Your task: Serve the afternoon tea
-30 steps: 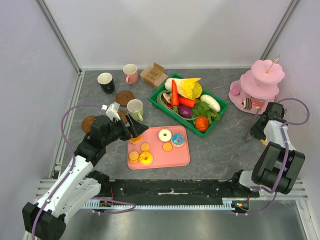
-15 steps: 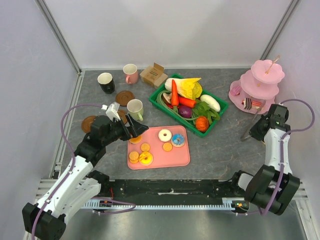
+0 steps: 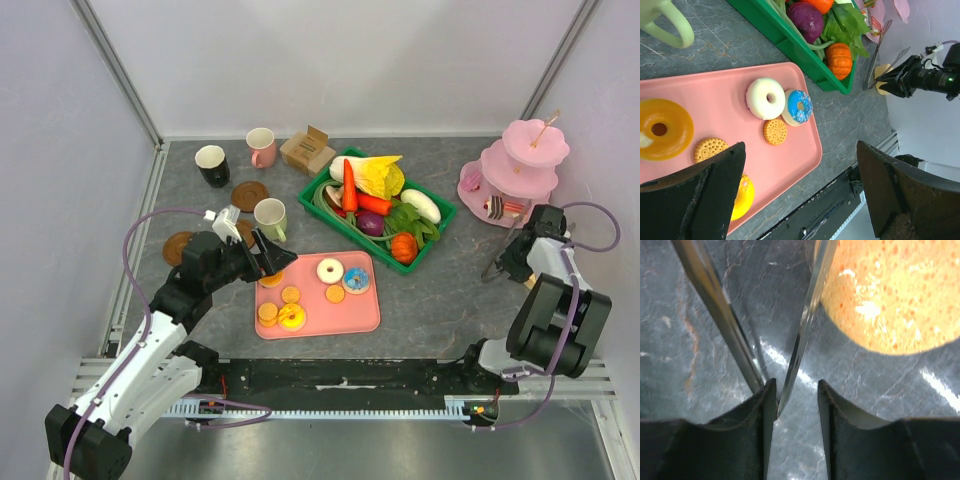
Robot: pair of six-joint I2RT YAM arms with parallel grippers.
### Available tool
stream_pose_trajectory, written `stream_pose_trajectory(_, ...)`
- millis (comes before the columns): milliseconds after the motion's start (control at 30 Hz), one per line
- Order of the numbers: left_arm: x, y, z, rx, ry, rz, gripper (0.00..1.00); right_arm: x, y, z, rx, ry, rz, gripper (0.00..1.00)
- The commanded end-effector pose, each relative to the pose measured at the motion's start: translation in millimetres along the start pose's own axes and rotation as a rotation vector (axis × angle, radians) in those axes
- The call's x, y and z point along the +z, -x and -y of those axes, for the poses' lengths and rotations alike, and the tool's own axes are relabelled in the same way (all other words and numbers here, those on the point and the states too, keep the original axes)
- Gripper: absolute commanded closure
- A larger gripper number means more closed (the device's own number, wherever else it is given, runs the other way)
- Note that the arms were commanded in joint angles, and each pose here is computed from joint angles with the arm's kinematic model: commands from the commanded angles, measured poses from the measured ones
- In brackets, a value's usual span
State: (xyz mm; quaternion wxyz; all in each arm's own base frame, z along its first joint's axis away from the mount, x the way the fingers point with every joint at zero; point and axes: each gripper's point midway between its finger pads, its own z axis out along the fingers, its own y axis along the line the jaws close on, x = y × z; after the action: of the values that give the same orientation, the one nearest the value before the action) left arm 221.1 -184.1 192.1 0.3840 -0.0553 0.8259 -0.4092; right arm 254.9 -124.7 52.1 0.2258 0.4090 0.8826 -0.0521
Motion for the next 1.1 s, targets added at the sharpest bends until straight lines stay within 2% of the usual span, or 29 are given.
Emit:
stream_pose_trajectory(0,1,4,7,-0.013,-0.034,0.014,0.03,19,29,-5,0.051,-0.029,0.081,0.65)
stream_pose_trajectory(67,1,5,8,-0.012,-0.035,0.015,0.03,22,26,-5,0.061,-0.029,0.08,0.85)
stream_pose_trajectory(100,1,5,9,-0.009,-0.037,0.018,0.03,20,25,-5,0.063,-0.023,0.087,0.91)
stream_pose_trajectory(167,1,6,8,-0.01,-0.032,0.021,0.03,11,25,-4,0.059,-0.012,0.11,0.99)
stream_pose_trajectory(200,1,6,7,-0.01,-0.028,0.022,0.03,6,23,-2,0.06,-0.013,0.116,1.0)
stream_pose_trajectory(400,1,5,8,-0.008,-0.035,0.018,0.03,-32,-7,-1,0.057,0.065,0.098,1.0)
stream_pose_trajectory(667,2,4,6,-0.01,-0.028,0.015,0.03,-70,-84,-32,0.128,0.371,-0.031,1.0)
stream_pose_trajectory(900,5,4,3,-0.014,-0.016,0.011,0.03,-69,-144,-29,0.09,0.374,-0.205,1.0)
stream_pose_trajectory(1033,6,5,-1,-0.004,0.005,0.013,0.03,-64,-147,-35,0.056,0.338,-0.217,0.85)
stream_pose_trajectory(1067,6,5,-2,-0.004,0.011,0.012,0.03,-64,-144,-36,0.035,0.312,-0.201,0.78)
